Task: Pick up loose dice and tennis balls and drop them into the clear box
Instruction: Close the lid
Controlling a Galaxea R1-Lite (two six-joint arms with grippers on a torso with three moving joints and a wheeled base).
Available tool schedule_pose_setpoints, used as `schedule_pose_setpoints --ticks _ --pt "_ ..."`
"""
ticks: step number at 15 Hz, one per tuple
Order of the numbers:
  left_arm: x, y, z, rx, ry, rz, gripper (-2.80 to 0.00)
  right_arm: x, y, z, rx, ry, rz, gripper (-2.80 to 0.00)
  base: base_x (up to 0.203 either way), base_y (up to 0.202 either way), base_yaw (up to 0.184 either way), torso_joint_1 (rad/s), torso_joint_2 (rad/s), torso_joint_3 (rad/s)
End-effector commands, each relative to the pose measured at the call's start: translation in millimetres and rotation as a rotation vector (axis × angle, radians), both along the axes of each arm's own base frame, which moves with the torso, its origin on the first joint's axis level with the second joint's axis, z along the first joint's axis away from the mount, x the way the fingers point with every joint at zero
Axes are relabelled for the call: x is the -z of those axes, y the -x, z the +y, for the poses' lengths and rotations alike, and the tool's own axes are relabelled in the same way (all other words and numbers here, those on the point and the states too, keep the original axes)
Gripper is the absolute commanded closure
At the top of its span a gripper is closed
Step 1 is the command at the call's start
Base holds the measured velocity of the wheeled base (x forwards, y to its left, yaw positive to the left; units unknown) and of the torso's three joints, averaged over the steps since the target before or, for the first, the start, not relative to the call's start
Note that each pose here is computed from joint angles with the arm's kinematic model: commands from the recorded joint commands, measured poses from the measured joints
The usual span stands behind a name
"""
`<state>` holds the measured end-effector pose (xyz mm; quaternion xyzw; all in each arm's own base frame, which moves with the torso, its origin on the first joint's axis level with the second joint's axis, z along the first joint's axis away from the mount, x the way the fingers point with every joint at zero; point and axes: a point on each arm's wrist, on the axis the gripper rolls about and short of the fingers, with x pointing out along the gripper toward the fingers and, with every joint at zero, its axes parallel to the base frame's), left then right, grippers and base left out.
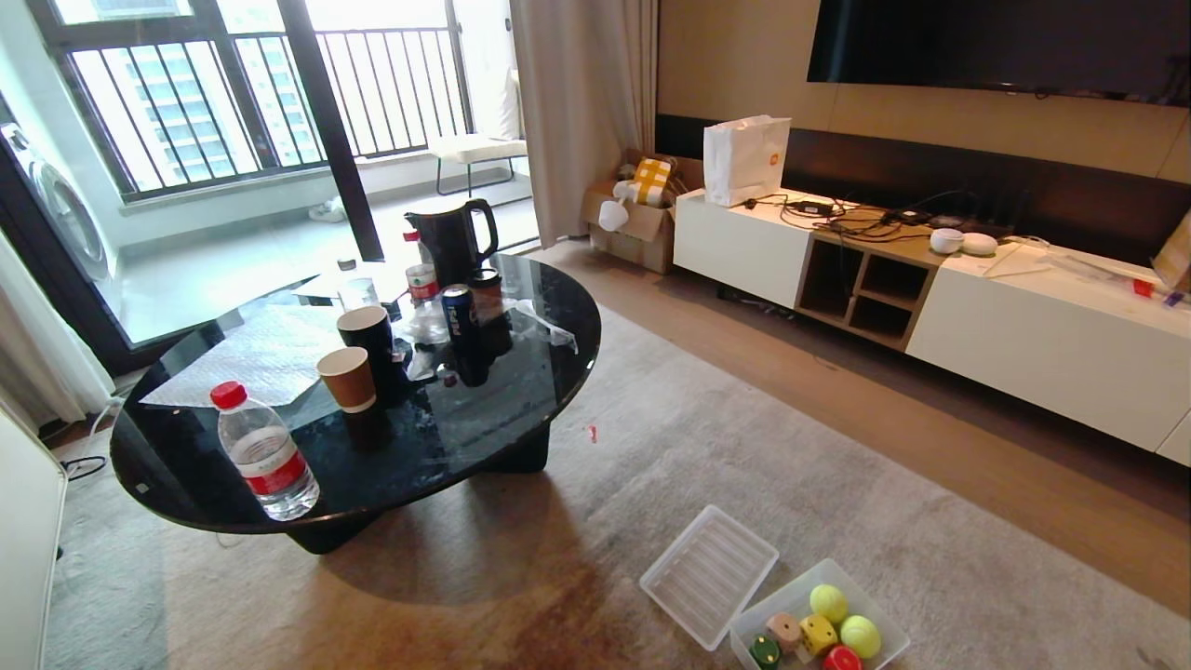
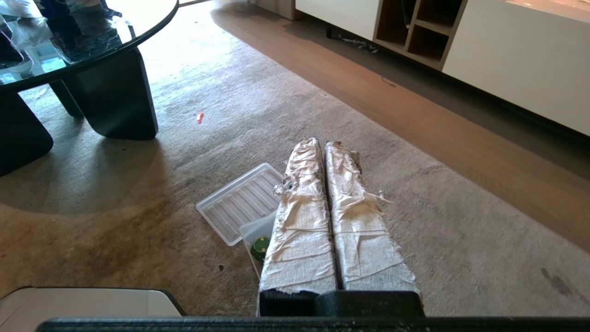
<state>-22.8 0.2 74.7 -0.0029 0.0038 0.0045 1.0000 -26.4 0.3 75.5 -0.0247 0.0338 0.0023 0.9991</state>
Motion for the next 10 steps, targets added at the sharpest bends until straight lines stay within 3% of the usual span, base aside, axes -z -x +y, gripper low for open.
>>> schedule_pose_setpoints --ticks 1,10 --pt "0.0 0.0 0.0 0.000 0.000 0.000 0.00 0.0 0.0 0.0 0.000 0.001 0.000 0.00 0.000 0.000 0.000 0.000 0.00 0.000" --pt "0.0 0.0 0.0 0.000 0.000 0.000 0.00 -0.2 0.0 0.0 0.000 0.004 -0.002 0.00 0.000 0.000 0.000 0.000 0.00 0.000"
